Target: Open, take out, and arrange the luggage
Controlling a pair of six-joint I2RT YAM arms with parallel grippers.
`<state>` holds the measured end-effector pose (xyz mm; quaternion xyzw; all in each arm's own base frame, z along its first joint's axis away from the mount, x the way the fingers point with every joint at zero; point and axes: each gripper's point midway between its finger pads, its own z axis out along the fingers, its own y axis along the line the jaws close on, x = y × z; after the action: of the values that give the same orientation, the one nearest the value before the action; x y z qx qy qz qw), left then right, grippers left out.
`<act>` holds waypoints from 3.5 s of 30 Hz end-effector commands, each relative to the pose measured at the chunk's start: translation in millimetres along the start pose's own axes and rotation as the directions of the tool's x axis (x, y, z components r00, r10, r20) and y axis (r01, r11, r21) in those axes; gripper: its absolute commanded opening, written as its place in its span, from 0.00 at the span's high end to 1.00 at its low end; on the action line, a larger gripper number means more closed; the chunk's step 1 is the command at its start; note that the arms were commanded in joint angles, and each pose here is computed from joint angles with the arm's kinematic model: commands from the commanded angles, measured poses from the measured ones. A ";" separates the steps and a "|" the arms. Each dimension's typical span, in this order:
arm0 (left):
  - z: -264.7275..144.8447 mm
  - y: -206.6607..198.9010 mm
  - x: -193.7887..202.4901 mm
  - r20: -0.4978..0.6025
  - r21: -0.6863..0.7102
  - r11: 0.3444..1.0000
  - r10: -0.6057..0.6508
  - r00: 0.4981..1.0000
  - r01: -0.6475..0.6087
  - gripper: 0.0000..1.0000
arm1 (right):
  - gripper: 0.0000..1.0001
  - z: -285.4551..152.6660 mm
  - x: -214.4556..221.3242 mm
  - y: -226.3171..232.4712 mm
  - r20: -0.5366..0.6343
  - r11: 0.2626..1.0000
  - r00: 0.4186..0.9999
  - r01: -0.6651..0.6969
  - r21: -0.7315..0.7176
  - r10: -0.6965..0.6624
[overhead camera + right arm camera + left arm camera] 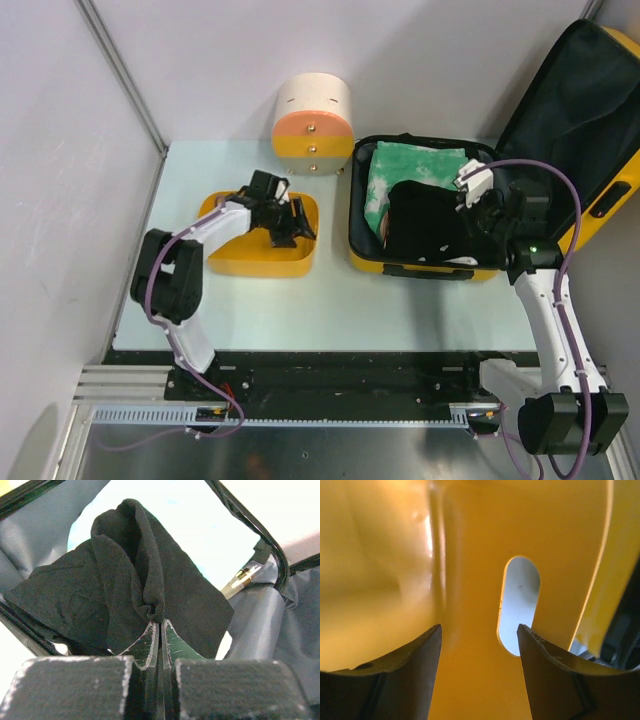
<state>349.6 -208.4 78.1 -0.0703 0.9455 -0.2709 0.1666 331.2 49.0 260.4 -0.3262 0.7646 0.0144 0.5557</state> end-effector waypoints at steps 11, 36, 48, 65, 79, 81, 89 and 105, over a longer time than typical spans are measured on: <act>13.4 -122.5 -36.5 0.024 0.314 0.947 0.065 0.998 -0.070 0.29 | 1.00 -17.9 -34.1 -25.1 0.119 0.997 0.993 -0.013 0.079 0.003; -9.3 -224.3 15.5 0.142 0.495 0.716 0.492 0.859 -0.492 0.24 | 1.00 -12.9 -24.8 -25.1 0.097 0.977 0.979 -0.191 0.091 0.182; 25.4 -232.9 51.0 0.053 0.516 0.717 0.520 0.853 -0.469 0.30 | 1.00 -1.3 -21.3 13.6 0.051 0.985 0.984 -0.167 -0.041 0.169; 7.6 -271.5 53.0 0.076 0.601 0.660 0.515 0.854 -0.452 1.00 | 1.00 13.2 -12.1 56.5 0.012 0.967 0.986 -0.160 -0.197 0.165; 3.1 -279.5 46.2 0.094 0.604 0.659 0.498 0.862 -0.447 1.00 | 0.26 17.3 1.8 102.9 -0.036 0.924 0.985 -0.171 -0.341 0.169; 3.0 -281.5 47.2 0.091 0.612 0.655 0.498 0.863 -0.443 1.00 | 0.12 22.0 3.4 110.3 -0.018 0.926 0.987 -0.158 -0.343 0.161; 0.0 -288.9 45.3 0.091 0.631 0.647 0.486 0.869 -0.428 1.00 | 0.11 47.8 8.0 131.8 0.025 0.963 0.995 -0.084 -0.255 0.094; -2.5 -258.9 6.0 0.115 0.546 0.753 0.367 0.923 -0.367 0.77 | 1.00 39.6 -4.5 94.2 0.096 0.998 0.994 -0.046 -0.053 0.051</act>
<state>333.2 -443.3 194.3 0.2033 0.8208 -0.4980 0.1922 313.4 141.4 195.9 -0.3267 0.7645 0.0604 0.5524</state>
